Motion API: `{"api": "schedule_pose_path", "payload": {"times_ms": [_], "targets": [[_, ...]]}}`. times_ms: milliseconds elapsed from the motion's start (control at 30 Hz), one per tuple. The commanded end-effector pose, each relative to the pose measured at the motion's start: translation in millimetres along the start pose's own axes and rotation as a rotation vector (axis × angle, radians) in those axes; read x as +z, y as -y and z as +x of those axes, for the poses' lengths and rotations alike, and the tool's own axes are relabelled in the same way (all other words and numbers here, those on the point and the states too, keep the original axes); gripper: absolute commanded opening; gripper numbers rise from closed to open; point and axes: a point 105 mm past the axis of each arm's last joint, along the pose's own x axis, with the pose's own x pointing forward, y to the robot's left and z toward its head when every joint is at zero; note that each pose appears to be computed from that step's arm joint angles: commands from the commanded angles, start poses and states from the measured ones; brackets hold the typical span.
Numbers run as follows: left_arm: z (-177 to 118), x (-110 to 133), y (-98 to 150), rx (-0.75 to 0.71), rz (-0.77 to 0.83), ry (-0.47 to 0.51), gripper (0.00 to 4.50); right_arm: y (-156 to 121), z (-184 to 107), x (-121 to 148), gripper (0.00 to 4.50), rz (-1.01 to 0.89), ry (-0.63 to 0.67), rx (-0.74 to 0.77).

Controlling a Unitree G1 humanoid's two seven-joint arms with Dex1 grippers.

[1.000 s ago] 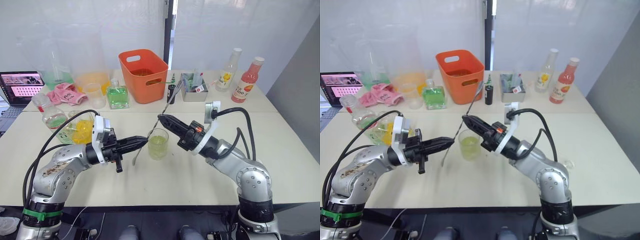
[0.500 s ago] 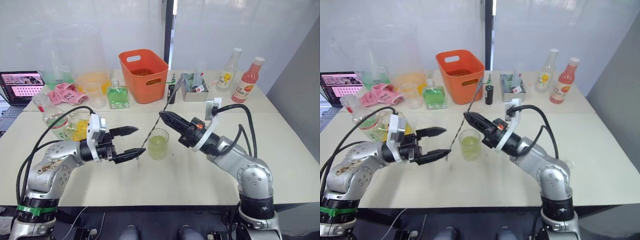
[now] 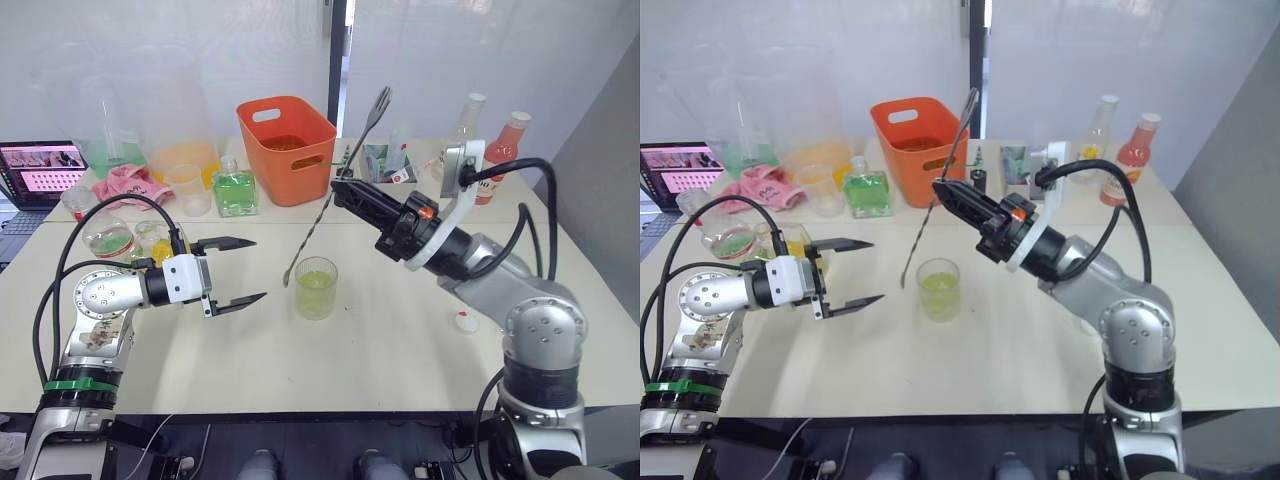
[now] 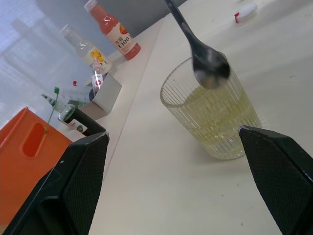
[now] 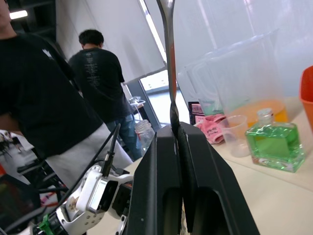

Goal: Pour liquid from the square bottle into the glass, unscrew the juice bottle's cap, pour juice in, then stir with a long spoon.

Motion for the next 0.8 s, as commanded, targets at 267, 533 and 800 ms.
{"api": "schedule_pose_path", "payload": {"times_ms": [267,533,800], "targets": [[4.5,9.6,-6.1,-0.018,-0.09,0.079,4.48,0.5,8.5,13.4,0.0,-0.226,-0.138,0.024],[-6.3,24.1,-8.8,-0.027,-0.305,0.127,4.48,12.9,12.5,-3.0,0.0,-0.253,-0.17,-0.005],[-47.2,49.8,-5.5,0.046,-0.469,0.064,4.48,23.2,11.8,-16.2,0.0,-0.261,-0.191,-0.027]]}}
